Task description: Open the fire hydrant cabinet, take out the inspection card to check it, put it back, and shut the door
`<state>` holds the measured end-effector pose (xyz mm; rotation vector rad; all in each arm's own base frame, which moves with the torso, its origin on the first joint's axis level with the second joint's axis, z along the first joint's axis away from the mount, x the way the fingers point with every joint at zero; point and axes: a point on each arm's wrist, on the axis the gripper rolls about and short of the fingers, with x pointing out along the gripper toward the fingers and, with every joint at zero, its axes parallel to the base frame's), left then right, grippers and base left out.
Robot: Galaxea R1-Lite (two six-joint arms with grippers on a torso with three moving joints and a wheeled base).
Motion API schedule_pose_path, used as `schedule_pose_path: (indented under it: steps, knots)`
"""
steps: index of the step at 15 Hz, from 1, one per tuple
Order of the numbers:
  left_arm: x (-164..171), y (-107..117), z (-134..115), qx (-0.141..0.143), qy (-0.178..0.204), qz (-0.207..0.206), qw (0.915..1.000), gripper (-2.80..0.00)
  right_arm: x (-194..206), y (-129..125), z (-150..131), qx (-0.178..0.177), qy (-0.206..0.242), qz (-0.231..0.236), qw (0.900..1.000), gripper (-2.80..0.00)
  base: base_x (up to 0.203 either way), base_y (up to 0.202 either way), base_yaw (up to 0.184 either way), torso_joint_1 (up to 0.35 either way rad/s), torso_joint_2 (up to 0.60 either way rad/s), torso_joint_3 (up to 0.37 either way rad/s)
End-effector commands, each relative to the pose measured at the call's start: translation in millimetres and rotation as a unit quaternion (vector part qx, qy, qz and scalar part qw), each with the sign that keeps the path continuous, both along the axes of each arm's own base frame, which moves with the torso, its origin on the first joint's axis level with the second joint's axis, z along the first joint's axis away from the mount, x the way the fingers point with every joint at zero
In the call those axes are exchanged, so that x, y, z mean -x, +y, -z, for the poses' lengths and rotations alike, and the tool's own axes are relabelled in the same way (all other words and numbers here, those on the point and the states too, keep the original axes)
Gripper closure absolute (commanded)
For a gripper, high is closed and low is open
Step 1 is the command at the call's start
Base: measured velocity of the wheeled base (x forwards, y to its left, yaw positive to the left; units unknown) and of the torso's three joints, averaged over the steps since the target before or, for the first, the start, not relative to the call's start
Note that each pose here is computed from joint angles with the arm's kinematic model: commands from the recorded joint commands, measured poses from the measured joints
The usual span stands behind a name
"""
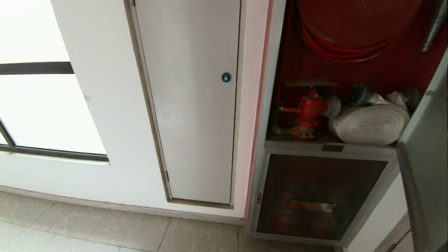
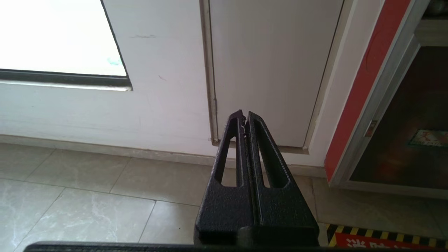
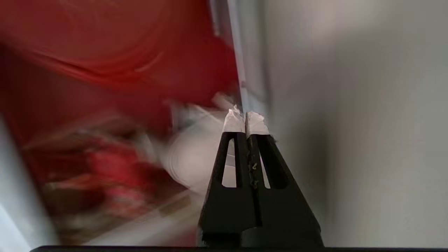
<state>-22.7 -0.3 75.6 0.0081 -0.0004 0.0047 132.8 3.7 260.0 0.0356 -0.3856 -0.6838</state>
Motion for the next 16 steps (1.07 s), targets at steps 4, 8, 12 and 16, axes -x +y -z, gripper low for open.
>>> schedule_pose_path:
  steps: [4,8,12,16]
  knots:
    - [-0.2,0.0,0.4,0.000,0.001,0.000,1.0000,0.00,15.9,-12.7,-3.6,-0.001,0.013,0.049,0.999,0.00,0.000,0.000,0.000,0.014,0.01,-0.005]
    - [-0.2,0.0,0.4,0.000,0.001,0.000,1.0000,0.00,17.4,-17.0,-4.9,-0.007,0.016,0.077,0.997,0.00,0.000,0.000,0.000,0.000,0.00,0.000]
    - [-0.2,0.0,0.4,0.000,0.001,0.000,1.0000,0.00,16.7,-24.0,-9.6,-0.008,0.029,0.110,0.993,0.00,0.000,0.000,0.000,0.000,0.00,0.000]
    - [-0.2,0.0,0.4,0.000,0.001,0.000,1.0000,0.00,13.9,-32.3,-7.4,-0.009,0.067,0.146,0.987,0.00,0.000,0.000,0.000,0.000,0.00,0.000]
